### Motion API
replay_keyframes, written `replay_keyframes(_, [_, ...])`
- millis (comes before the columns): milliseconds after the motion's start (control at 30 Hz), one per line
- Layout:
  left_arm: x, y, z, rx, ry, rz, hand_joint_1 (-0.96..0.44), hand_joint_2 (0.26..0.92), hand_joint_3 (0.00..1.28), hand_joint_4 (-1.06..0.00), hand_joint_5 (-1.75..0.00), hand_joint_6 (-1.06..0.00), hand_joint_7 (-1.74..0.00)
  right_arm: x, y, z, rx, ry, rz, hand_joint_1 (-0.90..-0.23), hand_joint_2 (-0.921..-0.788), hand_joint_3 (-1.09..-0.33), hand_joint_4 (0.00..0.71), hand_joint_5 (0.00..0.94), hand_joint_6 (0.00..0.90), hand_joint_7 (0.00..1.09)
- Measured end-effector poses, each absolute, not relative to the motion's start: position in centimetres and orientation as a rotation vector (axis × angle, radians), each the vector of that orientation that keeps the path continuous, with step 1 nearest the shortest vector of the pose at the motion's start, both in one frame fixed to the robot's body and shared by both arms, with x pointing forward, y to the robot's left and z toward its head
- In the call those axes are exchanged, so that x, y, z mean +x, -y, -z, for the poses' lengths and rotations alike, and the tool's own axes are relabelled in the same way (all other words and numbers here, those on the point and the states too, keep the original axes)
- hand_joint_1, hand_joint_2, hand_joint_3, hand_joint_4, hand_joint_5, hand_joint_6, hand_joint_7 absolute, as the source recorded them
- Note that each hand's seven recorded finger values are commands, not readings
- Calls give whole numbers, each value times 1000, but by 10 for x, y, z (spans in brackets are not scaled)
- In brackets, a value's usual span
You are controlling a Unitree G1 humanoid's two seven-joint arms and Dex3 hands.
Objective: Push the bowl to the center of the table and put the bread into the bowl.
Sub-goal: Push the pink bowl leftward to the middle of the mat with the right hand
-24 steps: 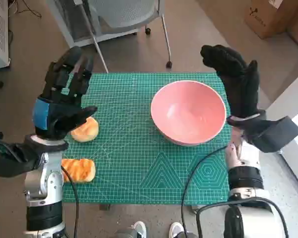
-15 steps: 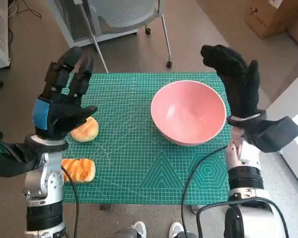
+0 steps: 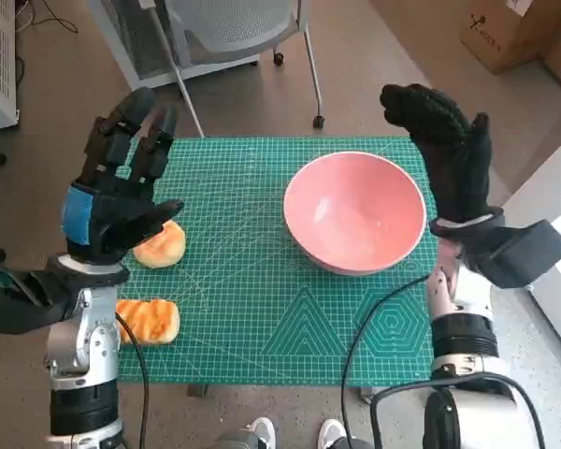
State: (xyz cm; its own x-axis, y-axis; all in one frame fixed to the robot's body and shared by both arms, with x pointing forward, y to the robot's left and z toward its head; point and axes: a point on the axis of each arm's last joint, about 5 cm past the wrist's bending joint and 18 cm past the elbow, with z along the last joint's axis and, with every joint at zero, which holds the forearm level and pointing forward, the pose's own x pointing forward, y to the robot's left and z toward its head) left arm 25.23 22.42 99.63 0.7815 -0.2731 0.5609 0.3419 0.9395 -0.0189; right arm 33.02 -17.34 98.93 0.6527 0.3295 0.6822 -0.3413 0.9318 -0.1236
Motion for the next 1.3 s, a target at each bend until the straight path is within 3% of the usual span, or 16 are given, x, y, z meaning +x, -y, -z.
replay_keyframes(467, [252, -224, -996, -122, 586, 335, -384, 920, 23, -117, -3, 1, -574, 330, 175, -987, 15, 759, -375, -522, -921, -677, 358, 0, 475, 0])
replay_keyframes(733, [252, -224, -996, -121, 585, 335, -395, 921, 23, -114, -1, 1, -572, 331, 192, -976, 26, 672, -323, -532, -921, -692, 350, 5, 471, 2])
replay_keyframes(967, [252, -225, -996, -121, 585, 330, -397, 921, 26, -114, -1, 1, -556, 332, 209, -972, 3, 577, -137, -529, -921, -732, 413, 27, 539, 35])
replay_keyframes(1167, [252, -225, -996, -121, 584, 329, -393, 921, 29, -111, 0, 1, -554, 332, 209, -964, 6, 480, 49, -537, -921, -750, 439, 29, 575, 48])
replay_keyframes(1300, [252, -225, -996, -120, 583, 328, -392, 920, 30, -111, 0, 1, -563, 332, 209, -955, 28, 397, 107, -540, -921, -749, 425, 16, 570, 42])
